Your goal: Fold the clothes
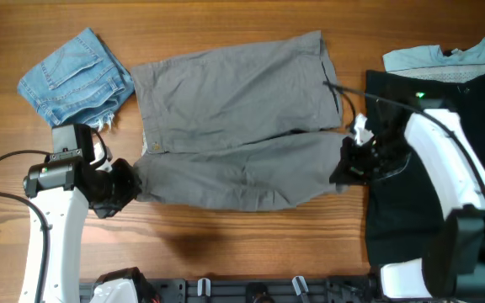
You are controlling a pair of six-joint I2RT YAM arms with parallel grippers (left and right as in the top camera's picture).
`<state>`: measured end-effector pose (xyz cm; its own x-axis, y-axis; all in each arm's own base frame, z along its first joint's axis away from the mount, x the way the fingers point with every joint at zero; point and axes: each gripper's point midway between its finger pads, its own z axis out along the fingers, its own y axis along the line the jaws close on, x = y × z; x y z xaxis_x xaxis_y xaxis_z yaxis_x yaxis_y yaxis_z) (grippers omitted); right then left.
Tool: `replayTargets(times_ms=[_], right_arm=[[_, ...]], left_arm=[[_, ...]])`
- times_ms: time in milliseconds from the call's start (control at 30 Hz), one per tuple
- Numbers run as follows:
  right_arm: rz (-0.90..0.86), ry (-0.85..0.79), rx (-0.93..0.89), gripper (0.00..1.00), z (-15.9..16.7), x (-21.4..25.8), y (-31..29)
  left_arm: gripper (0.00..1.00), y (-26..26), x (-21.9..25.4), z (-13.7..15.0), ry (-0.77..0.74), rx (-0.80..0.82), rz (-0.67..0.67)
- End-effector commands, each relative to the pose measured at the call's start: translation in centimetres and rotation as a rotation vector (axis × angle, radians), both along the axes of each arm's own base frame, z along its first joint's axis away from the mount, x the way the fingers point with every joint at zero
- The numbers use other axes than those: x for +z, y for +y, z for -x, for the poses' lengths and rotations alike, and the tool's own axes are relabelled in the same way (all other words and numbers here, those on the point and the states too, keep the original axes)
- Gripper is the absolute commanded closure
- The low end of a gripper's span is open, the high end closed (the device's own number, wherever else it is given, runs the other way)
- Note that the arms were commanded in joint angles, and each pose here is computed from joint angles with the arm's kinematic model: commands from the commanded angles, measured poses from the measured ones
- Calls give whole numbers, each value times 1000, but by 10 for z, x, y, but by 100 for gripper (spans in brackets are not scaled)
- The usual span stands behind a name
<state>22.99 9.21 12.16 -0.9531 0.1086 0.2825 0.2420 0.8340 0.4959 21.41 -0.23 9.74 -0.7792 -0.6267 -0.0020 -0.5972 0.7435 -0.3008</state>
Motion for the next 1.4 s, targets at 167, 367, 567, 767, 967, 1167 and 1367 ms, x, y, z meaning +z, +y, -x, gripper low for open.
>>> replayTargets(times_ms=[167, 367, 567, 767, 967, 1167, 1367], right_arm=[[-38, -329, -156, 94, -101, 5, 5], [16, -467, -231, 89, -157, -17, -5], [227, -405, -250, 62, -161, -64, -37], [243, -403, -77, 33, -143, -72, -40], [230, -307, 130, 47, -99, -77, -41], [215, -317, 114, 45, -102, -76, -38], [274, -305, -171, 96, -131, -76, -46]], left_arm=[[96, 11, 13, -30, -135, 10, -47], [96, 14, 18, -46, -204, 10, -60], [96, 15, 22, -62, -267, -5, -78], [93, 5, 16, -76, -283, -49, -75], [96, 6, 0, -78, -236, -77, -115], [86, 15, -3, -77, -220, -69, -169], [38, 21, -13, -83, -210, -120, -211]])
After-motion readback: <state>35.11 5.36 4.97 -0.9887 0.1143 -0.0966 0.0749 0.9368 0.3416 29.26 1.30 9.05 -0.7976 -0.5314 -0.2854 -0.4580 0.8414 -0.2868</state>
